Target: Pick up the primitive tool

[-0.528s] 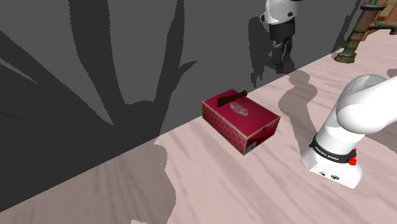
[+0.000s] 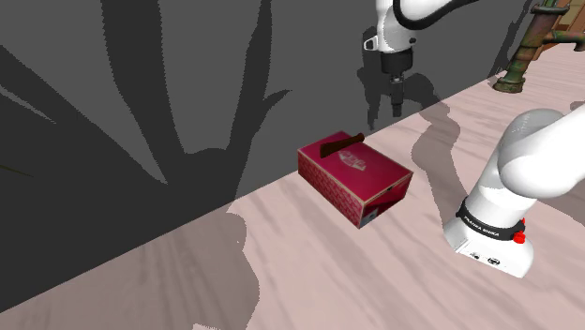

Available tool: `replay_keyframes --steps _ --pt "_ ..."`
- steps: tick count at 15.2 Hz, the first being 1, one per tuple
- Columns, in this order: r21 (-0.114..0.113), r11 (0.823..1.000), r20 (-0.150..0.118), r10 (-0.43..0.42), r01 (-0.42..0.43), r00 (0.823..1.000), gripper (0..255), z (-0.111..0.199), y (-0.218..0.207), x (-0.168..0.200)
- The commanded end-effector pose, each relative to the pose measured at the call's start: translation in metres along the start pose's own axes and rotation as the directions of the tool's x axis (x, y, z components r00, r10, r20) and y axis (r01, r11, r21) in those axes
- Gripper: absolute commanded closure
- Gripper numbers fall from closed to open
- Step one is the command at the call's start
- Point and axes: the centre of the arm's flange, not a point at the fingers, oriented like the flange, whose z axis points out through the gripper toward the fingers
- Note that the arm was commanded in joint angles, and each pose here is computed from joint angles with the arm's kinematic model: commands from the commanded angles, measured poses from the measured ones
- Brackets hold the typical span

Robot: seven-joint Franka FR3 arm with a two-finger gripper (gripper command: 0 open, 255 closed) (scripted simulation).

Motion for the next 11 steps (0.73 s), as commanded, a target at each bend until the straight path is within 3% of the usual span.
replay_keyframes --steps 1,3,6,8,11 --pt "0.0 0.993 -0.03 -0.115 0.115 0.993 0 0.015 0.012 0.018" --pt "0.0 0.975 -0.056 -0.221 0.222 0.974 0 0.028 0.021 0.035" --pt "-0.006 0.926 -0.095 -0.375 0.377 0.922 0 0.046 0.031 0.065" --pt "-0.013 0.88 -0.121 -0.472 0.474 0.873 0 0.057 0.036 0.085" --pt "-0.029 0.792 -0.157 -0.606 0.61 0.78 0 0.074 0.037 0.117"
